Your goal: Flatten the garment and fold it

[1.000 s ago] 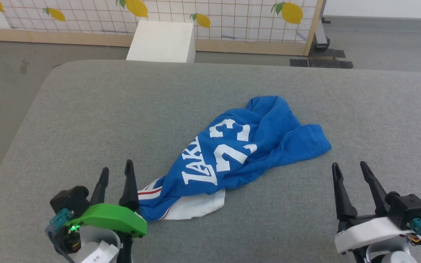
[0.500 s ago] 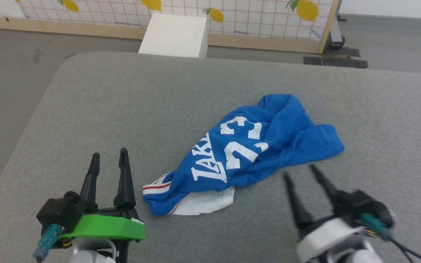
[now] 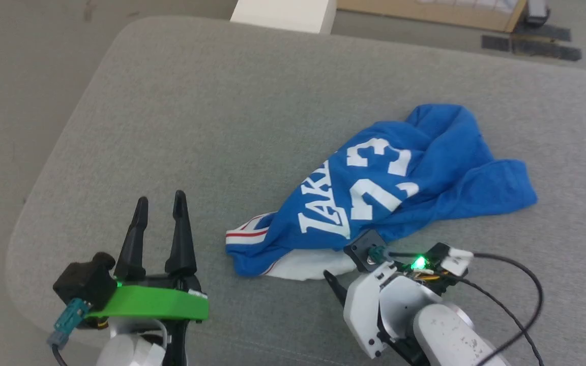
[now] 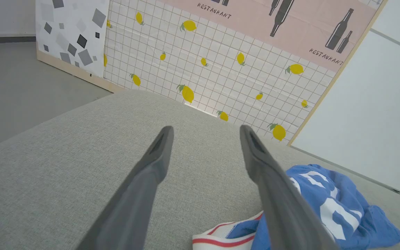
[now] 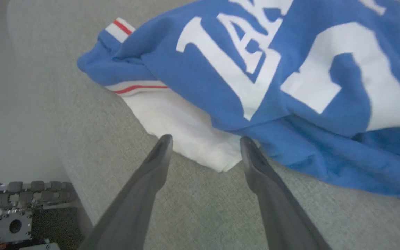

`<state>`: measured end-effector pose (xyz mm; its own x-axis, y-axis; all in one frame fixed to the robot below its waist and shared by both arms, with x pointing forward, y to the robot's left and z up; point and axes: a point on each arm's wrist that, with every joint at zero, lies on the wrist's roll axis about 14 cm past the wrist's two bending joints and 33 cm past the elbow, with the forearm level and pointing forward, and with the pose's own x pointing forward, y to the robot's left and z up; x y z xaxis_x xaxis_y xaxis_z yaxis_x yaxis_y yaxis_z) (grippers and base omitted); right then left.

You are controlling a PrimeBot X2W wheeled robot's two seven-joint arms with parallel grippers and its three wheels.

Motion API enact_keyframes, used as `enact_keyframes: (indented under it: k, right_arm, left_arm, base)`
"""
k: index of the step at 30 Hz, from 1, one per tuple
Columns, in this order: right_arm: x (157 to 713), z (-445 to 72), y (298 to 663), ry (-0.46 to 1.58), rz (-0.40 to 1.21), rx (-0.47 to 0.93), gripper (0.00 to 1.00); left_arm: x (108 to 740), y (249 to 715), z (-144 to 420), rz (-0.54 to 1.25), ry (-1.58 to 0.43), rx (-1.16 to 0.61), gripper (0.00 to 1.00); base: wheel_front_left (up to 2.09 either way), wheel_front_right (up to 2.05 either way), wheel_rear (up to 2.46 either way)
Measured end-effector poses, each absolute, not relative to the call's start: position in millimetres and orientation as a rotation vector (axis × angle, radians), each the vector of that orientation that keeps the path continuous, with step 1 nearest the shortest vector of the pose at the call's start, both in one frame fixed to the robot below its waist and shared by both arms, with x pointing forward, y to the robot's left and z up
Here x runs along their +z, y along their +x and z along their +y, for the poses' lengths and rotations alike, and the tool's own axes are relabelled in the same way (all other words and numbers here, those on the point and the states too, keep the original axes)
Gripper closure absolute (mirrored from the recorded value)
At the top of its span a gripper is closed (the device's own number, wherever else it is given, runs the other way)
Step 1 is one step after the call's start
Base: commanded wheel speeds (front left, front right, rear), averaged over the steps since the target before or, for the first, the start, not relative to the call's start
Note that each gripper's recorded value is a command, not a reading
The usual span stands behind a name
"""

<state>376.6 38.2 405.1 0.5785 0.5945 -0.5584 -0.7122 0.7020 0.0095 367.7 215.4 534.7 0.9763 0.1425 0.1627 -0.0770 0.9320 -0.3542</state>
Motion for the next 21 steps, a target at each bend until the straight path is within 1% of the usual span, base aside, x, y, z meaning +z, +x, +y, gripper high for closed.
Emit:
enact_keyframes:
  k: [5,7,8,9,11,13,16,19,21]
  right_arm:
    - [369.1,39.6,372.7,-0.344,0.746,0.802,0.00]
    - [363.2,41.4,373.5,-0.372,0.783,0.812,0.00]
    - [363.2,43.1,376.5,-0.367,0.787,0.813,0.09]
    - [363.0,44.9,377.8,-0.366,0.787,0.817,0.56]
    - [362.4,47.5,381.1,-0.365,0.784,0.821,1.00]
    - [366.1,47.2,387.0,-0.345,0.762,0.810,1.00]
    - [384.3,41.5,405.3,-0.261,0.645,0.762,1.00]
    - [416.2,25.7,425.7,-0.144,0.481,0.679,1.00]
    - [444.1,4.8,438.0,-0.054,0.362,0.599,1.00]
  left_arm:
    - [528.6,372.7,225.8,-0.173,-0.371,0.157,0.00]
    - [526.0,373.4,229.3,-0.166,-0.367,0.173,0.00]
    - [524.5,373.5,231.1,-0.162,-0.366,0.179,0.00]
    - [522.9,373.3,232.4,-0.158,-0.366,0.185,0.00]
    - [519.1,372.8,235.6,-0.147,-0.362,0.199,0.00]
    - [517.3,372.7,237.1,-0.142,-0.361,0.206,0.00]
    - [517.8,373.4,236.3,-0.144,-0.362,0.202,0.00]
    - [520.7,373.4,235.7,-0.153,-0.362,0.198,0.00]
    - [524.4,373.3,234.1,-0.163,-0.359,0.189,0.00]
  base:
    - [0.00,0.00,0.00]
    - [0.00,0.00,0.00]
    - [0.00,0.00,0.00]
    - [0.00,0.00,0.00]
    - [0.00,0.00,0.00]
    - [0.00,0.00,0.00]
    - [0.00,0.00,0.00]
    - [0.00,0.00,0.00]
    - [0.00,0.00,0.00]
